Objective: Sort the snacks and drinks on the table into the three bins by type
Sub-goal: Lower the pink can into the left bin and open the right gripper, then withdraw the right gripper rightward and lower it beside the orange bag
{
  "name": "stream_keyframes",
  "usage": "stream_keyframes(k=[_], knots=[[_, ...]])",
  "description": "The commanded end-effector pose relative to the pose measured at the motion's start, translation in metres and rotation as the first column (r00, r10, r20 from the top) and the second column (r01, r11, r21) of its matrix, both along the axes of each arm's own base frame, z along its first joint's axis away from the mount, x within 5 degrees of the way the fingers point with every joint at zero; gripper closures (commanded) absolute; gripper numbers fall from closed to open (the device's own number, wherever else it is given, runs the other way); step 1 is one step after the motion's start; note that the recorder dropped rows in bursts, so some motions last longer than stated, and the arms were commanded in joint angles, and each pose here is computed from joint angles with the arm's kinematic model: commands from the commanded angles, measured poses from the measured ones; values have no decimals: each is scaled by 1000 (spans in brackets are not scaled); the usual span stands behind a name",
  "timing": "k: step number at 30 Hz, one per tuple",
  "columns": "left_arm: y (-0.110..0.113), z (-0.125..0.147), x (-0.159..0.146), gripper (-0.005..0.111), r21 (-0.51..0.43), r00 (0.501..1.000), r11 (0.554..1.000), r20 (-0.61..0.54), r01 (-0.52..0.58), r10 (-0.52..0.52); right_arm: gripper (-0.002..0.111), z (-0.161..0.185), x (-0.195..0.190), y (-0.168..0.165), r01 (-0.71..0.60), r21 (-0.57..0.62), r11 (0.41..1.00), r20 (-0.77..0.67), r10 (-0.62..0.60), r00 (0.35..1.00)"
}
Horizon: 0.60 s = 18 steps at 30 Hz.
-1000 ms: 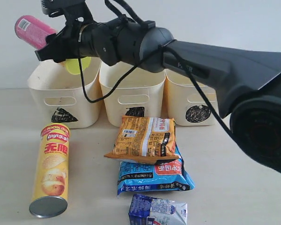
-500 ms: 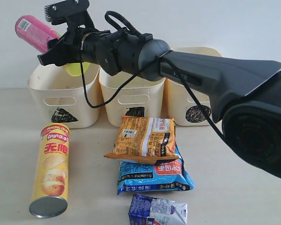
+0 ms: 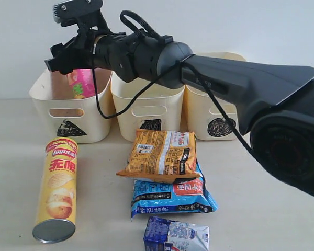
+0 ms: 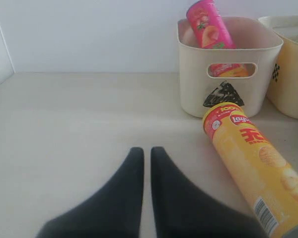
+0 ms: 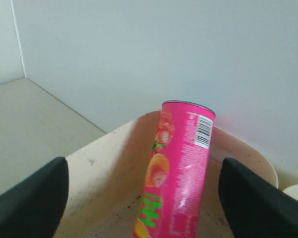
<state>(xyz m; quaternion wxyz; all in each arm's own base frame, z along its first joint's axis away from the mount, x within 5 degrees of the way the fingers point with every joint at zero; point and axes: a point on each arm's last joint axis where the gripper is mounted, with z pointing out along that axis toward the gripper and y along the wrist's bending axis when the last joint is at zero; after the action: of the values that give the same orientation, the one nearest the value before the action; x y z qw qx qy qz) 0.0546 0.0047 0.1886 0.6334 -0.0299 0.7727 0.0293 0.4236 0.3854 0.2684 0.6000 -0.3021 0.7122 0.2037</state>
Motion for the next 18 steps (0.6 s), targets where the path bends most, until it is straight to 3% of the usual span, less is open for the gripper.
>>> stream_keyframes(k=[1,3,7,18], knots=[[0,-1,0,102,13,1000,1000,3,0,0,45,29,-6,-9,14,0,1000,-12,-14,1000],[0,-1,0,102,13,1000,1000,3,0,0,61,32,-9,-14,28,-35,999,-74,-30,997],[0,-1,0,102,13,1000,1000,5,0,0,109,26,-16,-23,40,-160,986,-214,-74,974],[0,-1,0,102,13,1000,1000,5,0,0,109,49,-43,-36,10,-257,966,-340,-101,935]])
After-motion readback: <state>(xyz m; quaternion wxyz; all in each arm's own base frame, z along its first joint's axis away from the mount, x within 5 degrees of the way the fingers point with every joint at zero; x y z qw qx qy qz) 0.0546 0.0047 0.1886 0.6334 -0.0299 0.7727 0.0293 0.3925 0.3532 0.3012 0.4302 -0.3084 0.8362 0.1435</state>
